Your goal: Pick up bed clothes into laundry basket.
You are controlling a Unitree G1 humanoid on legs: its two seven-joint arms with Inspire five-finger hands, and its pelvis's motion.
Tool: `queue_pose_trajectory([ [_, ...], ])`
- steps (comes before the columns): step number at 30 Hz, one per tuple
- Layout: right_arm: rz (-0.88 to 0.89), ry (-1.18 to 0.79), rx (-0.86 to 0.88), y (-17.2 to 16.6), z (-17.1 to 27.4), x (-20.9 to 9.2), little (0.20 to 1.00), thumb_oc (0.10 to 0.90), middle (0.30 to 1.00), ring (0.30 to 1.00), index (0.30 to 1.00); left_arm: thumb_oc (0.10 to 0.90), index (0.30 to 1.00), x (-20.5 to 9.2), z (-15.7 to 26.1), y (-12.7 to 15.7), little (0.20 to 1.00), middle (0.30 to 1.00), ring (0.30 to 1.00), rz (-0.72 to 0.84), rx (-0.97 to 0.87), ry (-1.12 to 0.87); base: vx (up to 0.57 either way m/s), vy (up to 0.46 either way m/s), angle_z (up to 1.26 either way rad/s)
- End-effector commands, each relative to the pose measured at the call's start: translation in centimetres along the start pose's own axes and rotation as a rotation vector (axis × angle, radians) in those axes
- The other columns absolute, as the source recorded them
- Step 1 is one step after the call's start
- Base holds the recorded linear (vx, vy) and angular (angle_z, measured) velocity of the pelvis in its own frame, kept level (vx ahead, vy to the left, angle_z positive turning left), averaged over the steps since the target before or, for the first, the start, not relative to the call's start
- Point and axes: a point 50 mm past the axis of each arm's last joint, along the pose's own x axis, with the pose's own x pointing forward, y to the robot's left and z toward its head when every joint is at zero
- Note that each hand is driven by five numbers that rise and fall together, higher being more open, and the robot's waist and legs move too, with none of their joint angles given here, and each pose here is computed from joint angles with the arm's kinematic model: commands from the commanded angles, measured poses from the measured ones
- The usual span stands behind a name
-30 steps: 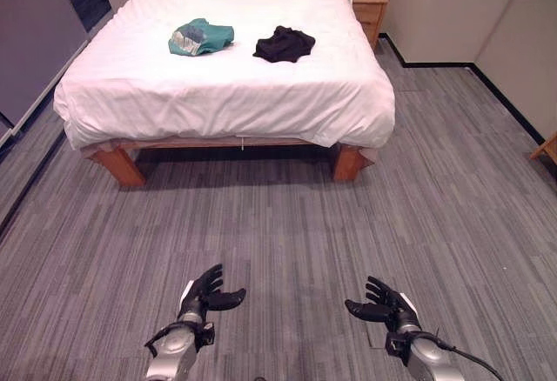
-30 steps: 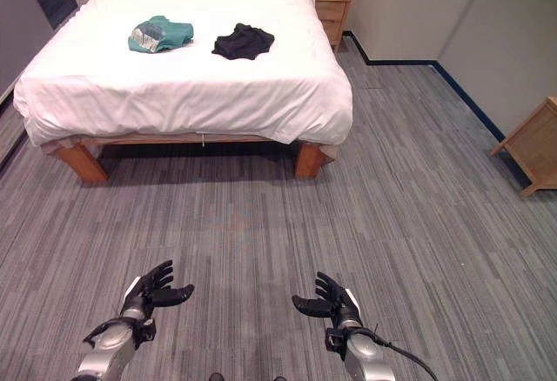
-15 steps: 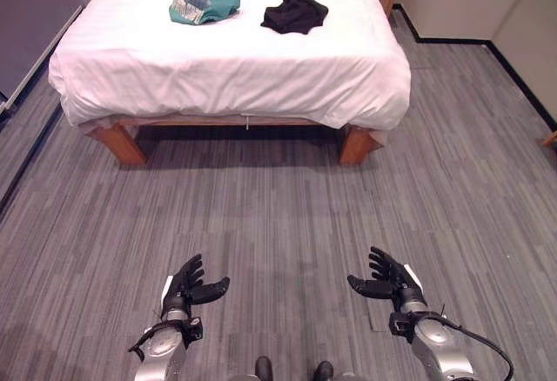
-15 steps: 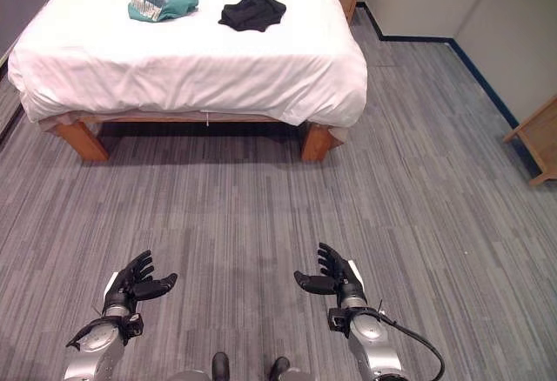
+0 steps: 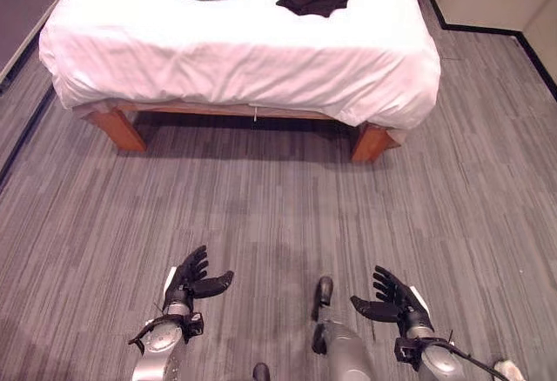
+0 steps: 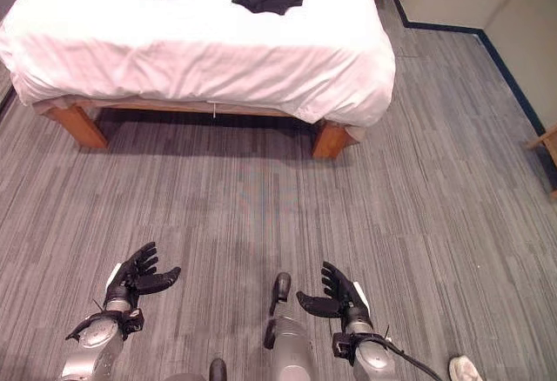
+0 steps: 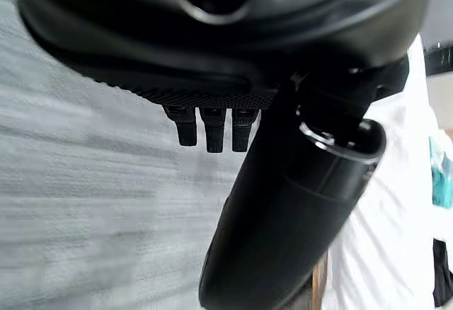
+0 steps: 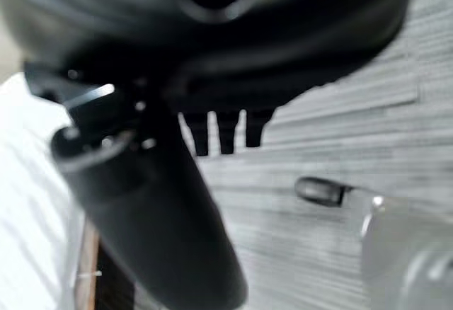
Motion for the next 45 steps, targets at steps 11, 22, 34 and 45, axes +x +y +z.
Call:
queue_pose_trajectory([
  [11, -0.038, -0.317, 0.091, -1.3, 8.1, 2.5, 0.9, 0.8, 0.9, 0.9, 0.9, 0.8, 0.9, 2.0, 8.2, -4.4, 0.9, 0.9, 0.9, -0.248, 0.013, -0.301, 0.38, -0.192, 0.25],
  [22, -0.01, -0.245, 0.049, -1.3, 6.4, 2.3, 0.9, 0.8, 0.9, 0.9, 0.9, 0.8, 0.9, 1.1, 8.5, -4.6, 0.9, 0.9, 0.9, -0.327, 0.005, -0.329, 0.43, 0.155, -0.31],
  [34, 0.031, -0.273, 0.095, 0.9, 6.8, 2.3, 0.9, 0.8, 0.9, 0.9, 0.9, 0.8, 0.9, 0.9, 12.0, -3.9, 0.9, 0.9, 0.9, -0.367, 0.173, -0.445, 0.26, 0.3, -0.29],
  [45, -0.08, -0.178, 0.078, -1.8, 3.4, 0.4, 0.9, 0.8, 0.9, 0.9, 0.9, 0.8, 0.9, 0.5, 10.0, -4.3, 0.9, 0.9, 0.9, -0.402, 0.157, -0.379, 0.21, 0.039, 0.09],
])
